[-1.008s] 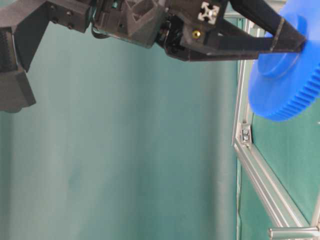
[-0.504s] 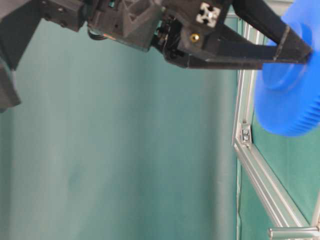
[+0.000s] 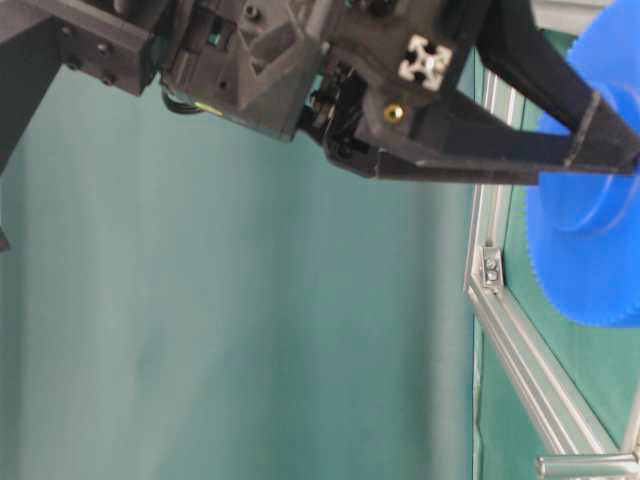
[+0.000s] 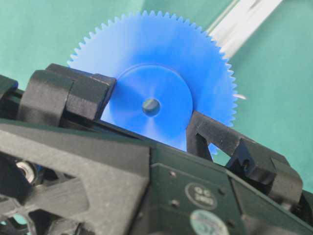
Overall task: Find the location of the shaft and insert the gear.
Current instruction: 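Carry the upright gear left toward the frame's metal shaft, then align the gear's center hole with the shaft end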
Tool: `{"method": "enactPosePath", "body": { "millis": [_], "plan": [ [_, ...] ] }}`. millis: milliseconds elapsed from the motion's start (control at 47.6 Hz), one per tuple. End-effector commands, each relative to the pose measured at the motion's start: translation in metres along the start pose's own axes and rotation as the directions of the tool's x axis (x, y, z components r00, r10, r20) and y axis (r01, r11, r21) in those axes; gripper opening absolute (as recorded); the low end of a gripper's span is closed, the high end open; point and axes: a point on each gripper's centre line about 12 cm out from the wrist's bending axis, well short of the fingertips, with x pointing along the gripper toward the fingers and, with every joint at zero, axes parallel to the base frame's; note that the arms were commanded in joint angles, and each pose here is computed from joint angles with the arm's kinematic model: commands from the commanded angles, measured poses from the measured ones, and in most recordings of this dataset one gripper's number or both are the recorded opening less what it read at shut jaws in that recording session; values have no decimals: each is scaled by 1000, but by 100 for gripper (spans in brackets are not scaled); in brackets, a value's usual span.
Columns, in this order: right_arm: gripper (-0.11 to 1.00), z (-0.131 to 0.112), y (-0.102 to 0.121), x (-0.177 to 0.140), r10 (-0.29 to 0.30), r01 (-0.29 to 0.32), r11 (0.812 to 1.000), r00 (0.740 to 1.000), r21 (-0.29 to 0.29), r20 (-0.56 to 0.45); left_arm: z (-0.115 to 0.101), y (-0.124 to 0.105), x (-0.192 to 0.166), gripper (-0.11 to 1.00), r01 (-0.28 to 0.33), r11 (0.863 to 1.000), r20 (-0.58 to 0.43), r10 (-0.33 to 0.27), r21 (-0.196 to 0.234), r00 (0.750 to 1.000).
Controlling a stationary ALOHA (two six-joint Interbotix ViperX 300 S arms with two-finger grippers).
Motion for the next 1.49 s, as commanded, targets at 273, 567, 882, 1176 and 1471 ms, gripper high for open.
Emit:
{"method": "enactPosePath", "body": {
  "millis": [273,567,882,1176,1471],
  "plan": [
    [69,24,-18,-9,-22,22,1000,994,-5,103,5,1,2,1,-3,1000,11,3,-2,1000],
    [69,21,-37,-4,-55,54,998,994,17,91,5,0,2,1,-2,1000,6,2,-2,1000],
    [69,-3,-47,-7,-60,57,998,996,39,64,4,0,2,1,-2,1000,3,2,0,1000],
    [69,-23,-53,-13,-45,37,994,996,106,76,5,0,2,1,-2,1000,5,2,0,1000],
    [69,-32,-38,-16,-7,-4,994,996,112,91,5,1,2,1,-3,1000,5,3,0,1000]
  ]
}}
